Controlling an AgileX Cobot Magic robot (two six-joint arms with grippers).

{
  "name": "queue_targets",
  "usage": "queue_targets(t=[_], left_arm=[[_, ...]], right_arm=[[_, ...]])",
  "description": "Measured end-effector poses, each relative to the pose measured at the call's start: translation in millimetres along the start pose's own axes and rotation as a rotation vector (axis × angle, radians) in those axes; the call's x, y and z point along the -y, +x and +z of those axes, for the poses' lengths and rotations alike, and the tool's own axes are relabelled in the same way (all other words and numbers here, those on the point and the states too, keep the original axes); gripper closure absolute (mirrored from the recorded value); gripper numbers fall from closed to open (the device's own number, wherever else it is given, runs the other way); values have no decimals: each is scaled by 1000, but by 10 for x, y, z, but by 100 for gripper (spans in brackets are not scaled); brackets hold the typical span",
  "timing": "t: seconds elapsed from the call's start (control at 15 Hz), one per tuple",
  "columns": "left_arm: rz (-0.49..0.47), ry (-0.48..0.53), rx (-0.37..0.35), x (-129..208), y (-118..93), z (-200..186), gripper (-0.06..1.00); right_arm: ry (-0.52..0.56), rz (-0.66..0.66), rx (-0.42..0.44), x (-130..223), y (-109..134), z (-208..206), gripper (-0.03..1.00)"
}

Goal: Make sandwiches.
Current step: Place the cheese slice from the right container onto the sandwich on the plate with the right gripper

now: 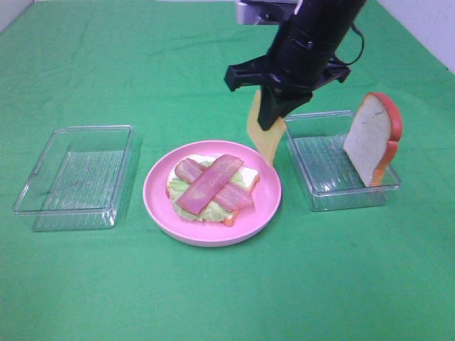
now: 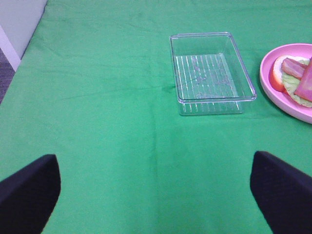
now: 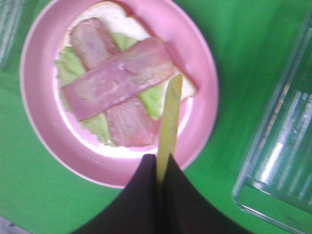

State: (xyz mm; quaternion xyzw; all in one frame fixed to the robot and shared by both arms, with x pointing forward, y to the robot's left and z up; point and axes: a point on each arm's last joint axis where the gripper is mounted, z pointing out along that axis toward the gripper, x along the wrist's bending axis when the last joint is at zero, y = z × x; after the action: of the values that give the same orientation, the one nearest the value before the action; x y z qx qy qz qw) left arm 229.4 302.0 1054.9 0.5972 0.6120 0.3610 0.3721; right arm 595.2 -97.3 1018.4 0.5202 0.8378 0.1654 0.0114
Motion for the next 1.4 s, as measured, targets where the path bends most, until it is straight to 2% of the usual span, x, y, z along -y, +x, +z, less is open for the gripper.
queue_targets(t=[0.07, 0.33, 0.47, 0.87, 1.07, 1.2, 1.33, 1.4], left_arm=[[0, 0, 0, 0, 0, 0, -4], [0, 0, 0, 0, 0, 0, -4], [0, 0, 0, 0, 0, 0, -4], [0, 0, 0, 0, 0, 0, -4], [0, 0, 0, 0, 0, 0, -4], [0, 0, 0, 0, 0, 0, -4], [0, 0, 0, 0, 0, 0, -4], [0, 0, 0, 0, 0, 0, -4]], right_arm=[[-63, -80, -39, -26, 367, 42, 95], [-131, -151, -105, -26, 818, 158, 95], [-96, -129, -121, -21, 830, 354, 95], [-22, -120, -98, 8, 764, 858, 95], [-14, -173, -21, 13, 685, 963, 95], [-14, -181, 71, 7, 599, 992, 95], [-17, -179, 118, 2, 555, 1006, 87], [-20, -185, 137, -3, 538, 1004, 56]])
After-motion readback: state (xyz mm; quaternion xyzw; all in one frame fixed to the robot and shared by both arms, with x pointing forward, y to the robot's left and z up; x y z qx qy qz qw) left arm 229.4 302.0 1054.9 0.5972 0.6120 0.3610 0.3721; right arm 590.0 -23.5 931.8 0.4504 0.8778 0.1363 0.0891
